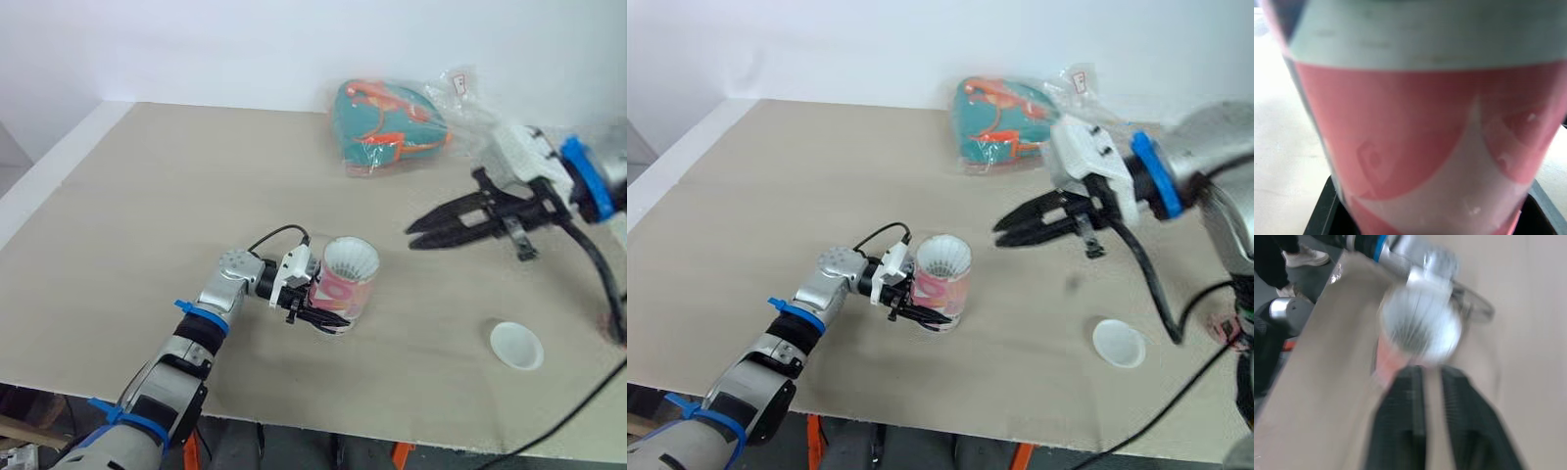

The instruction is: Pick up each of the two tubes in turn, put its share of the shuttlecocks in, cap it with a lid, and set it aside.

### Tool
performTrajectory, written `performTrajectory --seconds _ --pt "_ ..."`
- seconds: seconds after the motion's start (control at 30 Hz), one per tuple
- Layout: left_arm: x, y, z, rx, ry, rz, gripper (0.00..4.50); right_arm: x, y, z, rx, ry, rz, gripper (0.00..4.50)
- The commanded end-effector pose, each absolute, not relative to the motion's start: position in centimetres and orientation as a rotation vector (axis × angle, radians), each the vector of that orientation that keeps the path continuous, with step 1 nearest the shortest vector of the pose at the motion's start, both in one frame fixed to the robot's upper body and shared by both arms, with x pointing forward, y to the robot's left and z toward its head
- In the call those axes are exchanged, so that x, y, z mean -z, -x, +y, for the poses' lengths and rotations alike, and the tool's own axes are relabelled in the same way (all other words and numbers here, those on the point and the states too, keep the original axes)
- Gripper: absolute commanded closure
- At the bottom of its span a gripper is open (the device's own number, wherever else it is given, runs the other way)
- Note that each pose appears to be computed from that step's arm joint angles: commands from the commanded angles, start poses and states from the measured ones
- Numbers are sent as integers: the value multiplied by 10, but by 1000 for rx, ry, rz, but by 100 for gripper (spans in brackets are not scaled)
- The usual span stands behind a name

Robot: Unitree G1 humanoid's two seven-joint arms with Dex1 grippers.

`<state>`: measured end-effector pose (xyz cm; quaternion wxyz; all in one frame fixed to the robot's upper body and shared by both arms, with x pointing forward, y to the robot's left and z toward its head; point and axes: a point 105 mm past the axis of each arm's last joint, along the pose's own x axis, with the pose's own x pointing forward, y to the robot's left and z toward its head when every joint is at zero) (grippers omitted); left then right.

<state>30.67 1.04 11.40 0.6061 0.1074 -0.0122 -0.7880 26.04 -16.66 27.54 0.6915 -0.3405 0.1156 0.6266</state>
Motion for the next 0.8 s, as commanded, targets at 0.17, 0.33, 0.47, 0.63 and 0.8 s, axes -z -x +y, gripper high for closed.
performTrajectory --seconds 0.17,0.33,0.47,0.63,0.8 --pt "-113 -305 8 1842 -253 -21 232 -216 -263 -247 -1021 762 522 112" --pt "-114 -304 5 1858 -245 -27 232 -159 -261 -300 -875 685 727 112" --pt "-113 -302 7 1858 -246 -27 232 -136 -259 -322 -827 644 803 112" --pt "-111 -302 11 1848 -248 -22 232 -131 -262 -331 -811 617 816 112" --pt "-111 -302 13 1843 -248 -22 232 -120 -260 -335 -825 603 863 112"
